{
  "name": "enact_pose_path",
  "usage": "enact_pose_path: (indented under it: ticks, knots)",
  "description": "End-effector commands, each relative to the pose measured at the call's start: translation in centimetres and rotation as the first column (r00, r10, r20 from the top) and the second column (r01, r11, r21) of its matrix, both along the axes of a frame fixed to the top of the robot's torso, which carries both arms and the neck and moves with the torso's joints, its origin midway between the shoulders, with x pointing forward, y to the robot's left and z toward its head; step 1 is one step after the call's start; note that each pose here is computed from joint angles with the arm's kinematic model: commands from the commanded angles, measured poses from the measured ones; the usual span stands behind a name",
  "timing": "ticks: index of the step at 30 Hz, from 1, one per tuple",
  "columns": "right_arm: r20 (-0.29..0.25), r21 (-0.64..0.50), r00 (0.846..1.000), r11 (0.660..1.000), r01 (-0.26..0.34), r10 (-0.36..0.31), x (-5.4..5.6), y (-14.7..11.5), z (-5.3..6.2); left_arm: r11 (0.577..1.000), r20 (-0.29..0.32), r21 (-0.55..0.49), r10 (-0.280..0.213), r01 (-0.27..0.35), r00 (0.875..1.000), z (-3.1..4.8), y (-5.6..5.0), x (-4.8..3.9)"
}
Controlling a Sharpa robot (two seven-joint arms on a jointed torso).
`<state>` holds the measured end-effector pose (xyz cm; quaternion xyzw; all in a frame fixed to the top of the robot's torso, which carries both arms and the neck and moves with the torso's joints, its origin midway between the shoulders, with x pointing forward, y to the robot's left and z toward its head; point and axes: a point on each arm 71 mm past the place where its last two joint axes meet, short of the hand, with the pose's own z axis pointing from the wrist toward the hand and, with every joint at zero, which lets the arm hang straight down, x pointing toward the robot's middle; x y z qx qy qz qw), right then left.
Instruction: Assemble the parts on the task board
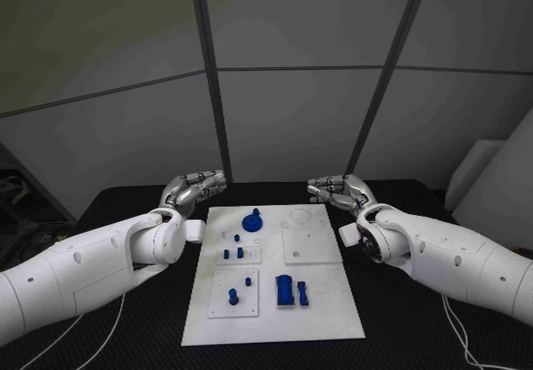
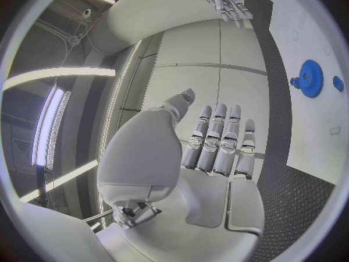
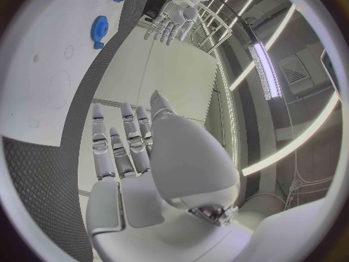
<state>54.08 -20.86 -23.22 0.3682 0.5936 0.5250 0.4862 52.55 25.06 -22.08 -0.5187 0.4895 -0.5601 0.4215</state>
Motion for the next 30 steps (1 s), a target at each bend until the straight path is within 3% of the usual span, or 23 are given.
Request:
enact_pose_path:
  ticks: [1,8,12,18,23,30]
  knots:
    - [0.005,0.004,1.000,1.000,0.010,-0.010,-0.3,0.1,0.1,1.000,0.003,0.009,0.001,-0.001,1.000,0.04,-0.2,-0.22]
    - [0.005,0.079,0.997,0.994,0.076,-0.076,-2.2,0.7,0.4,0.998,0.005,0.055,0.028,-0.028,1.000,-0.27,-2.0,-1.88]
    - [-0.016,0.138,0.989,0.980,0.145,-0.144,-4.4,1.1,0.6,0.994,0.013,0.099,0.054,-0.055,0.998,-0.42,-3.7,-3.65]
    - [-0.058,0.178,0.975,0.959,0.221,-0.214,-6.9,1.5,0.8,0.986,0.028,0.142,0.081,-0.084,0.996,-0.39,-5.3,-5.65]
    - [-0.075,0.186,0.969,0.951,0.247,-0.237,-7.8,1.6,0.8,0.983,0.034,0.155,0.089,-0.093,0.995,-0.34,-5.8,-6.33]
    - [-0.077,0.187,0.968,0.950,0.249,-0.239,-7.9,1.6,0.8,0.983,0.034,0.156,0.090,-0.094,0.995,-0.34,-5.8,-6.37]
